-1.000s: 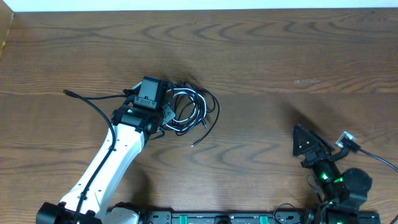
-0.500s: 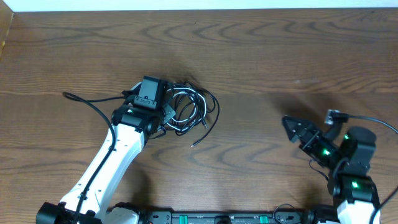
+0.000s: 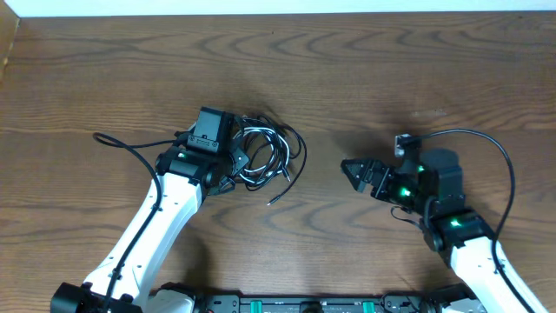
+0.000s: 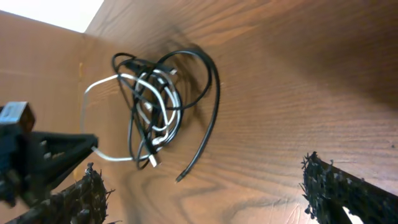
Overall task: Untangle cables
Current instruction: 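Move the right gripper toward the bundle while left holds cable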
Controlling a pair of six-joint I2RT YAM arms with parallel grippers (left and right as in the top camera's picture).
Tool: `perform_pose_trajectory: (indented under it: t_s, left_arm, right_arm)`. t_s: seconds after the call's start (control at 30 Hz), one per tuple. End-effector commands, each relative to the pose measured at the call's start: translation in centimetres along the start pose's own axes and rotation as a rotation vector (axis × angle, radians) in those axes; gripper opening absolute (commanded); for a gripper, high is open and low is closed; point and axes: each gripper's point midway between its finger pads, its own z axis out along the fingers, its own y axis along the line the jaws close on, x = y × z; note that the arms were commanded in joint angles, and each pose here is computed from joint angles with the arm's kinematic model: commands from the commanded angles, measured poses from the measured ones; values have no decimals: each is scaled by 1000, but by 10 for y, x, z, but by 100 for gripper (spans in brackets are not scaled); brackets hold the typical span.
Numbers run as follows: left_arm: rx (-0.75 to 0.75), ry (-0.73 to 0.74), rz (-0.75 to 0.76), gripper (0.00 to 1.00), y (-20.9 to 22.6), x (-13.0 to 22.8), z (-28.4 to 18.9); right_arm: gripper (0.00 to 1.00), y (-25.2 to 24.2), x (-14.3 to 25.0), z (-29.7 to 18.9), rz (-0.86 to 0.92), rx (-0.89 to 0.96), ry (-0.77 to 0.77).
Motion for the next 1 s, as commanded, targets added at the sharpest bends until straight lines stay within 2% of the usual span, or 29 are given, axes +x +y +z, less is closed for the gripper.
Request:
perform_pose_trajectory:
  t_s: [0.0,0.47,0.67,0.97]
  left_arm:
    - [15,17,22,8,-4,1,-3]
    - [57,77,95,8,-11,12,-3]
    - [58,85,111,8,-13,17,-3]
    - [76,96,167,8,-24,32,-3]
  right_arm:
    - [99,-1,-11,5,1,32,-46]
    - [99,-7,-11,35,-18,48,-49]
    - [99,-21,-11,44,93,91,-57]
    - [99,-5,4,78,27,6,-18]
